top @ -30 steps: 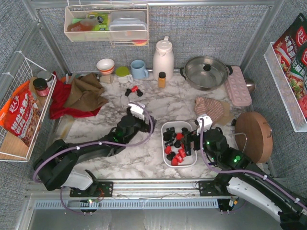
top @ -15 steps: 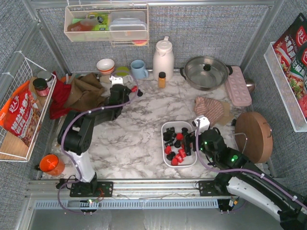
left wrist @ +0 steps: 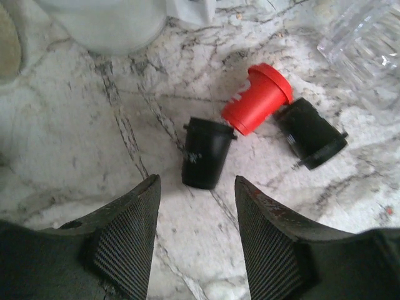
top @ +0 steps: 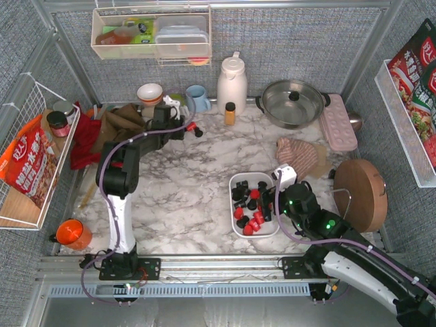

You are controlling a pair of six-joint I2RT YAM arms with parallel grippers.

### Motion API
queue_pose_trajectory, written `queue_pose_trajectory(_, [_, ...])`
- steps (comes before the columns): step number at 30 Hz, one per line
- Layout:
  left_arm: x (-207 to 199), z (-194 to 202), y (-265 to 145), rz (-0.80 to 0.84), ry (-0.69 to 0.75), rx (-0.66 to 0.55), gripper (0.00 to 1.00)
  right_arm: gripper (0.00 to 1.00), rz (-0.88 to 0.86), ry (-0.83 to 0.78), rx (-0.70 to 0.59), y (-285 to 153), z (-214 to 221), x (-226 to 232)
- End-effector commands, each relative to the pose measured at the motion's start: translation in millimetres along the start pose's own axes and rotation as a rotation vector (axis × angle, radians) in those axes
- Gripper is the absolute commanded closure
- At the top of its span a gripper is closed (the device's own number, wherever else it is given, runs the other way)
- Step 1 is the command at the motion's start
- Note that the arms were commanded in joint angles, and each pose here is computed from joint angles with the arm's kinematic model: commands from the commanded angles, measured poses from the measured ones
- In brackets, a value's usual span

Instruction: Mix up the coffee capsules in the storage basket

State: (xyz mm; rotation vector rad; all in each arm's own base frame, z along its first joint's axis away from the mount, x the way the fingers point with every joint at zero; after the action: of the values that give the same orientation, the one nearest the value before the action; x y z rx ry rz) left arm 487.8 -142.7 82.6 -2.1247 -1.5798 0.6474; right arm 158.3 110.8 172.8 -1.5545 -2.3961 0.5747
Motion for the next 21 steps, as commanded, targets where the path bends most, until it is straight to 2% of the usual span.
queue_pose_trajectory(1, [4, -2, 14, 0.035, 0.092, 0.060, 0.41, 0.16, -0.015, 0.011, -0.035, 1, -7, 2])
queue_pose_trajectory(5, [9, -8, 29, 0.013, 0.112, 0.100, 0.43, 0.16, -0.013, 0.012, -0.035, 1, -7, 1])
queue_pose_trajectory(12, [0, -1, 40, 0.108, 0.108, 0.158, 0.50, 0.16, -0.011, 0.013, -0.036, 0, -7, 1])
queue_pose_trajectory(18, [-1, 9, 36, 0.120, 0.088, 0.198, 0.61, 0.16, -0.012, 0.016, -0.039, -1, -8, 0])
queue_pose_trajectory(21, [-3, 6, 23, 0.121, 0.074, 0.171, 0.66, 0.16, -0.009, 0.024, -0.046, -3, -9, 0])
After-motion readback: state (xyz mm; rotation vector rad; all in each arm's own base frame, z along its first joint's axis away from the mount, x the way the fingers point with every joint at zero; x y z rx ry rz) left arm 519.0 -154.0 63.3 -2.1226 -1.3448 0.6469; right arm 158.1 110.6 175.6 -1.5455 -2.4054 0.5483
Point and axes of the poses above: each gripper's point midway between its finger pads, its own y axis out along the fingers, its own x axis along the line the jaws close on, z = x × y, the point moved 7 cm from there along -y, back along the fingers, and after that the axes turned 3 degrees about -y, right-handed, at the moved point
